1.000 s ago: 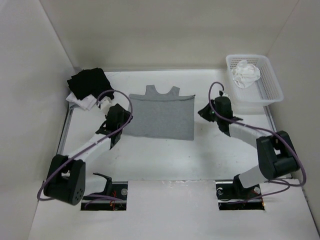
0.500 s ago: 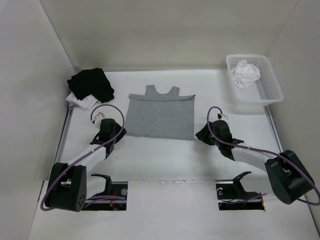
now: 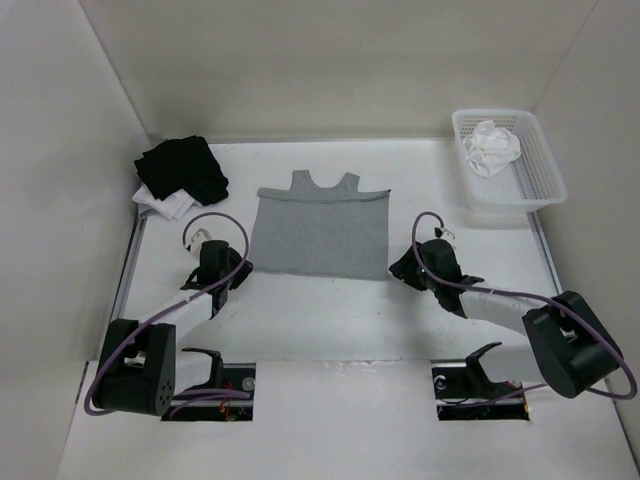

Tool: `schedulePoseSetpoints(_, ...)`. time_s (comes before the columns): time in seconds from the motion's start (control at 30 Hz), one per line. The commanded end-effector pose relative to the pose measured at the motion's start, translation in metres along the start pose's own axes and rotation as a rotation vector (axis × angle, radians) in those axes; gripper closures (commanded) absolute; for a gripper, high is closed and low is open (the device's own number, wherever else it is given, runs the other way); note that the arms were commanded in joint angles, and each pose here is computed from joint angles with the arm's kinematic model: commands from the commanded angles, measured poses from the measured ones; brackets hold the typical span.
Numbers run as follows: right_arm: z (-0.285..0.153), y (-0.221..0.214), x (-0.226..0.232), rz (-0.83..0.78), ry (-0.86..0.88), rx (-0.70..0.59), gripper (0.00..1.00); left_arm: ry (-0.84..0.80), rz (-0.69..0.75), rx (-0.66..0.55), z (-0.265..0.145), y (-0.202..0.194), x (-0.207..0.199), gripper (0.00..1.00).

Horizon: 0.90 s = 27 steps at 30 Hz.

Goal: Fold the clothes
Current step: Fold the tank top

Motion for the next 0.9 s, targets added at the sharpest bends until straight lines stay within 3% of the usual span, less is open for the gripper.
schedulePoseSetpoints(0.0, 0.005, 0.002, 0.011, 0.023, 0.020, -0.015, 0.51, 0.008, -0.020, -0.035, 0.003, 0.005, 0.005, 0.74)
schedulePoseSetpoints(0.2, 0.005, -0.002, 0.014, 0.023, 0.020, 0.003, 0.48, -0.012, -0.046, -0.042, 0.009, 0.004, 0.007, 0.81)
schedulePoseSetpoints(0.4, 0.003, -0.007, 0.011, 0.030, 0.006, 0.037, 0.53, -0.025, -0.041, -0.053, 0.009, 0.006, 0.007, 0.90)
schedulePoseSetpoints(0.67, 0.002, -0.012, 0.009, 0.029, 0.001, 0.055, 0.52, -0.037, -0.035, -0.061, 0.012, 0.007, 0.004, 0.95)
schedulePoseSetpoints(0.77, 0.002, -0.015, 0.011, 0.024, 0.006, 0.074, 0.51, -0.045, -0.032, -0.061, 0.009, 0.006, 0.003, 0.95)
schedulePoseSetpoints(0.87, 0.002, -0.016, 0.011, 0.027, 0.007, 0.079, 0.50, -0.036, -0.035, -0.048, 0.007, 0.004, 0.007, 0.88)
Point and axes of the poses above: each gripper's point midway between its finger pads, its own z axis out along the fingers, its own x axis along the line the jaws close on, y = z × x, the point moved 6 cm from there along -z, back along the fingers, and after that the axes turned 15 degrees about z, right-handed, at the moved point
